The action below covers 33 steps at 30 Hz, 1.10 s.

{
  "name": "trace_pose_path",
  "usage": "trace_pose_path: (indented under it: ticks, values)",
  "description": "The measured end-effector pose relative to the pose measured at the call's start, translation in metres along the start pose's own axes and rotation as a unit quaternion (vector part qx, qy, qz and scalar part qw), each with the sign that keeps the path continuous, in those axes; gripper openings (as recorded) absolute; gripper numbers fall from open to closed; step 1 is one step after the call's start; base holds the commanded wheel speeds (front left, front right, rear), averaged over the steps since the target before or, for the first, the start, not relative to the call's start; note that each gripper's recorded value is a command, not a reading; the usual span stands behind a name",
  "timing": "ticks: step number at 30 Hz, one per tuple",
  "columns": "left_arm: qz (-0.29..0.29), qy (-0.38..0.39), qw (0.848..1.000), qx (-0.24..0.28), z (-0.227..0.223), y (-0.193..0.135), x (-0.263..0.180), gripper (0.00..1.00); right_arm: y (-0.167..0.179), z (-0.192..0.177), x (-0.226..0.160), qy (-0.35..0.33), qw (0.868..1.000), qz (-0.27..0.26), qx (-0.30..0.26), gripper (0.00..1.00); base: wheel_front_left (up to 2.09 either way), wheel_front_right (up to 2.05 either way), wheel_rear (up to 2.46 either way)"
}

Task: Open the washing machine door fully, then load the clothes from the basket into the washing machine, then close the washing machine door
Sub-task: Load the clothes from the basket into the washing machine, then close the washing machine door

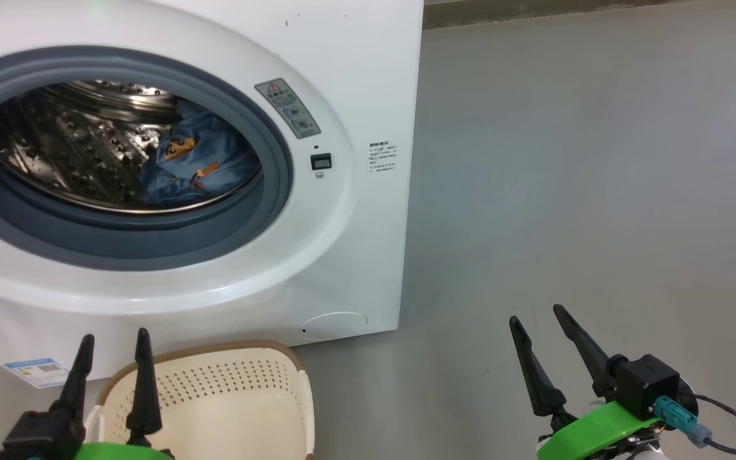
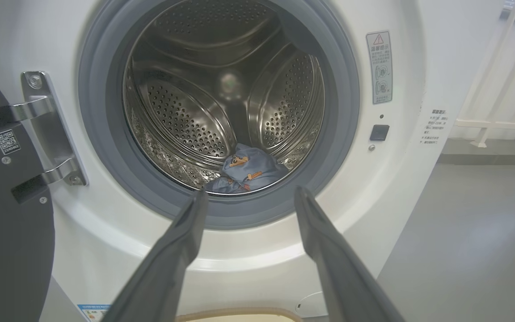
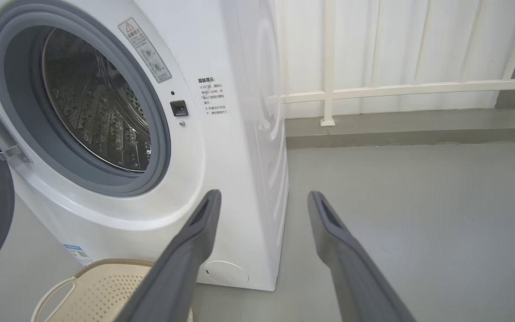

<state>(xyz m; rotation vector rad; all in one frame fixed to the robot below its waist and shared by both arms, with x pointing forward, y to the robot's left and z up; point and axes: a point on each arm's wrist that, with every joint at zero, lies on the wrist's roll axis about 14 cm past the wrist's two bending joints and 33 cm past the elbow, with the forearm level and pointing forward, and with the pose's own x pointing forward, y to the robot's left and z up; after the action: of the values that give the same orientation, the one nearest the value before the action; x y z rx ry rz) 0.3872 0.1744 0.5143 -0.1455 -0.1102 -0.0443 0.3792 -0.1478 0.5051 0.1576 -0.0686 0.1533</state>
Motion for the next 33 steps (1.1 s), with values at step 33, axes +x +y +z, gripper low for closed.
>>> trace_pose_path:
  ticks: [33]
  values:
    - [0.016,0.015,1.0,-0.022,-0.008,-0.001,-0.015,1.0,-0.006,0.019,0.0,-0.027,0.999,-0.009,-0.014,1.0,0.0,0.0,0.0]
